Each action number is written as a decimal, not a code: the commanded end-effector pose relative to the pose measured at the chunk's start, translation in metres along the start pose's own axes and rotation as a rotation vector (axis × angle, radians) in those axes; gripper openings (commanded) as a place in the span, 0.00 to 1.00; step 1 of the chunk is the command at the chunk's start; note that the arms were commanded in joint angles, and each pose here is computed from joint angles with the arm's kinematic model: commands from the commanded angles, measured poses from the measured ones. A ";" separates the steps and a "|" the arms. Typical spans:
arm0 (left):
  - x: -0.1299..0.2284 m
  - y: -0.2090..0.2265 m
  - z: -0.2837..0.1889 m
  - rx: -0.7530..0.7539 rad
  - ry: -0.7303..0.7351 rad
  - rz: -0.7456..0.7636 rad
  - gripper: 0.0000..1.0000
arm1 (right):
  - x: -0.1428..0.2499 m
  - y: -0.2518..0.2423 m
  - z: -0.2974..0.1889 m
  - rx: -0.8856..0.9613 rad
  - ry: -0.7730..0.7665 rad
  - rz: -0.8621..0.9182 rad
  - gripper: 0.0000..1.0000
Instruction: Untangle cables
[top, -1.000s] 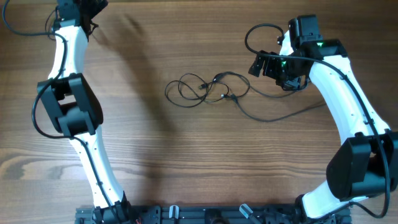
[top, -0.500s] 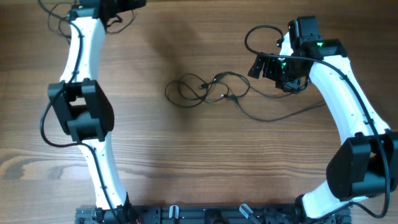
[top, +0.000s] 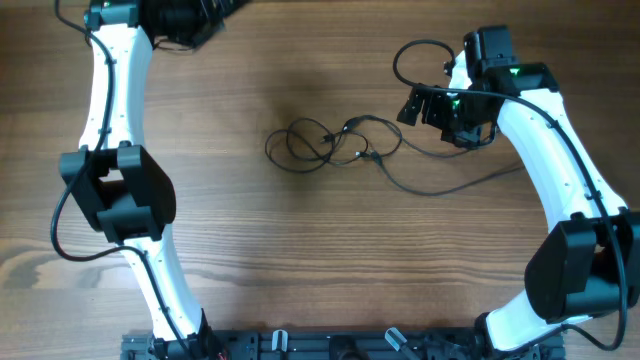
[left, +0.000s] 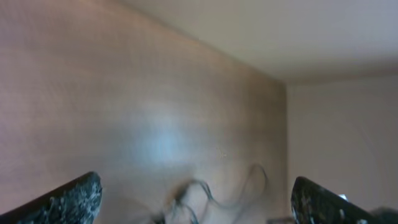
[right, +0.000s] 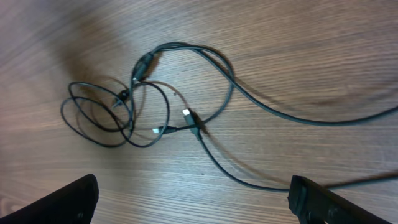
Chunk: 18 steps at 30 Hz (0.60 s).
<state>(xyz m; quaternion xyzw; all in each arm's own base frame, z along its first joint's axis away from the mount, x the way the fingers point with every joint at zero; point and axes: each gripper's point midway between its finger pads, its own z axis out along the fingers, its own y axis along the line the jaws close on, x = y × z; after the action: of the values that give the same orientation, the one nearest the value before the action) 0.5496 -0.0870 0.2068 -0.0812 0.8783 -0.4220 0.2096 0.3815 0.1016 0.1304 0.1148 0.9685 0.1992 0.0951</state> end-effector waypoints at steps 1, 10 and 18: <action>0.061 -0.005 0.022 -0.094 0.196 0.107 1.00 | -0.001 0.012 0.005 -0.069 0.019 -0.009 1.00; 0.154 0.039 0.065 -0.676 0.441 0.244 0.89 | 0.011 0.014 0.003 -0.088 0.069 -0.026 0.98; 0.173 0.064 0.102 -0.668 0.428 0.242 0.74 | 0.014 0.044 -0.084 -0.154 -0.135 -0.133 0.98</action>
<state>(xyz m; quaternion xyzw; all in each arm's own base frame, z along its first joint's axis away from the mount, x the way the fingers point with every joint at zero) 0.4403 -0.1744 0.0738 0.0548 0.9926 -0.1021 0.0366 0.3633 0.1130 0.1540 0.0907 0.9632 0.2370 0.0885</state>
